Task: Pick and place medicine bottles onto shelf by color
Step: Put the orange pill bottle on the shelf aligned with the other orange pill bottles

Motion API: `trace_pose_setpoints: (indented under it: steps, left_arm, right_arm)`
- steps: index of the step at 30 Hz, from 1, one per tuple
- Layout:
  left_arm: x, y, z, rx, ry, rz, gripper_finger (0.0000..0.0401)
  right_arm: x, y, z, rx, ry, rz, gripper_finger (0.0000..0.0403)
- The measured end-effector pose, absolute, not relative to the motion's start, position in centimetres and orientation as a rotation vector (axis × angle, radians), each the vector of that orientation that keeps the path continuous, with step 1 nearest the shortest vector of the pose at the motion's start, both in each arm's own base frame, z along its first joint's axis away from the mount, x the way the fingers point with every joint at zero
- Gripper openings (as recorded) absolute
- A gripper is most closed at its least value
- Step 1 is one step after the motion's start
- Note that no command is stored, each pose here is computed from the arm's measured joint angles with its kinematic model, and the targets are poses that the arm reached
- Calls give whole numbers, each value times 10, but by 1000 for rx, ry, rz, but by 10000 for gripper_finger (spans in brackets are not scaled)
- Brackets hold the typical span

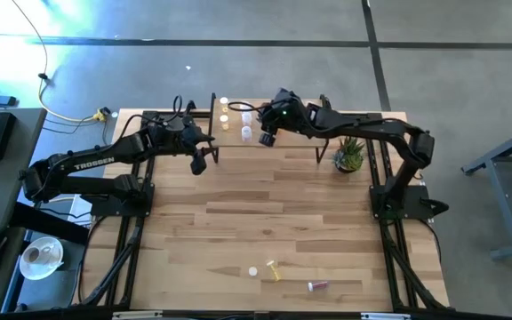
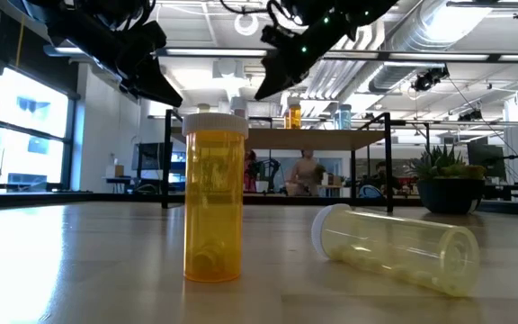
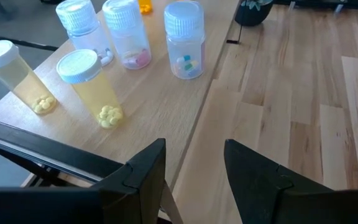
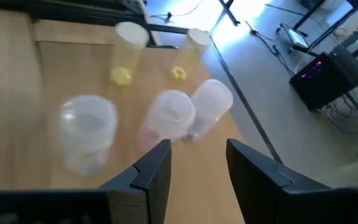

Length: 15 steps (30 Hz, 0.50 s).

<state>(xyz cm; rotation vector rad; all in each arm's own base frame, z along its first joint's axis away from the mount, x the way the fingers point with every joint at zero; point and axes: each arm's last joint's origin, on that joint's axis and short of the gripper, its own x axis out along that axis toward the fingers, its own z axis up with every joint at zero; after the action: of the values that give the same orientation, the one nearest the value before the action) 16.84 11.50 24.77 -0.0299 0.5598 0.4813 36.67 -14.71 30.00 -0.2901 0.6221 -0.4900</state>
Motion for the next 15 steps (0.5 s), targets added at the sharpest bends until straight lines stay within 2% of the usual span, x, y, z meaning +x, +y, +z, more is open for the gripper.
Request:
trace_pose_setpoints:
  steps: [9, 15]
  left_arm:
    - [168, 115, 248, -29, 562, 488, 154]
    - [168, 115, 246, -34, 578, 486, 154]
  right_arm:
    - [349, -112, 322, -252, 664, -424, 147]
    - [343, -83, 321, -195, 740, -357, 147]
